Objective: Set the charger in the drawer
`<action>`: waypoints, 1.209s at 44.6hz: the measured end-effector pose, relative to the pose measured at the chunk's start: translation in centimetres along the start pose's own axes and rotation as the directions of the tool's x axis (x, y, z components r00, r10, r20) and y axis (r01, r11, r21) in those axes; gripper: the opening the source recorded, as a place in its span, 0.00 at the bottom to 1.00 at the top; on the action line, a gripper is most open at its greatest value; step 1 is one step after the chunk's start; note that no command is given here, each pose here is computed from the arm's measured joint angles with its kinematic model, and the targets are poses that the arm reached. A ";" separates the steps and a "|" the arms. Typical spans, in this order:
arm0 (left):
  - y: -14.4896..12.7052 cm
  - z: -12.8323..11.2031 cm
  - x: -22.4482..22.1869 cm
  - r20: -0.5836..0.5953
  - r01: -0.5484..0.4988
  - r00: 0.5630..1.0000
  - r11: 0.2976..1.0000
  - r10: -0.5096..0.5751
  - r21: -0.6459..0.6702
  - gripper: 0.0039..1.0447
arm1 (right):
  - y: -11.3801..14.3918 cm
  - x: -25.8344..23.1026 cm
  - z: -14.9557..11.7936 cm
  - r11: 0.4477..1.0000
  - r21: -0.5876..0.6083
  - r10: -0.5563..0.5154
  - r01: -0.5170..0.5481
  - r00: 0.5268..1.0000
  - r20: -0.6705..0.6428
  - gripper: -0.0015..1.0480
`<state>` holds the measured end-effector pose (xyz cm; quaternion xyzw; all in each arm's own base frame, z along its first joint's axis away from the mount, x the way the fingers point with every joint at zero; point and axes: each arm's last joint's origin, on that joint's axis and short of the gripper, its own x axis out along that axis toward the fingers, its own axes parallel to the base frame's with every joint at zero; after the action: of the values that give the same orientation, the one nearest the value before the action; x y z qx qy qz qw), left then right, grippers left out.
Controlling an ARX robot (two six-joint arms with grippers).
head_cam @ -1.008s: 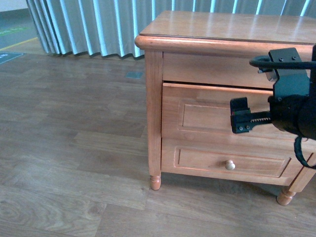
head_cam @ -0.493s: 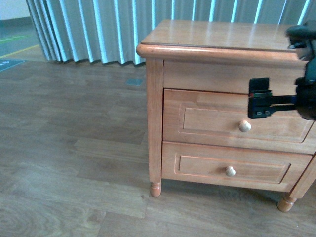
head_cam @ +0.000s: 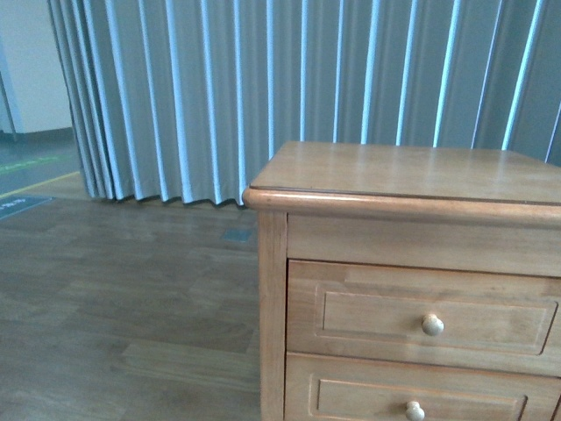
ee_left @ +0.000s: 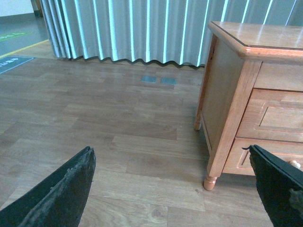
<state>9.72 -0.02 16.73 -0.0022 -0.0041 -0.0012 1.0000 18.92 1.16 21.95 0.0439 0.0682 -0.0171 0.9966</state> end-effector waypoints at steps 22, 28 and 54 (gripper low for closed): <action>0.0 0.0 0.0 0.000 0.000 1.000 1.000 0.000 0.000 0.94 | -1.6 -3.6 -4.0 0.996 -0.088 0.038 -0.027 0.991 0.126 0.01; 0.0 0.0 0.0 0.000 0.000 1.000 1.000 0.000 0.000 0.94 | -1.7 -4.4 -4.5 0.996 -0.089 0.039 -0.028 0.991 0.129 0.02; 0.0 0.0 0.0 0.000 0.000 1.000 1.000 0.000 0.000 0.94 | -1.9 -6.5 -5.9 0.996 -0.089 0.040 -0.028 0.989 0.141 0.02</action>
<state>9.72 -0.02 16.73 -0.0022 -0.0041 -0.0012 1.0000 11.65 0.01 16.82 0.0005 -0.0031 -0.0002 1.0000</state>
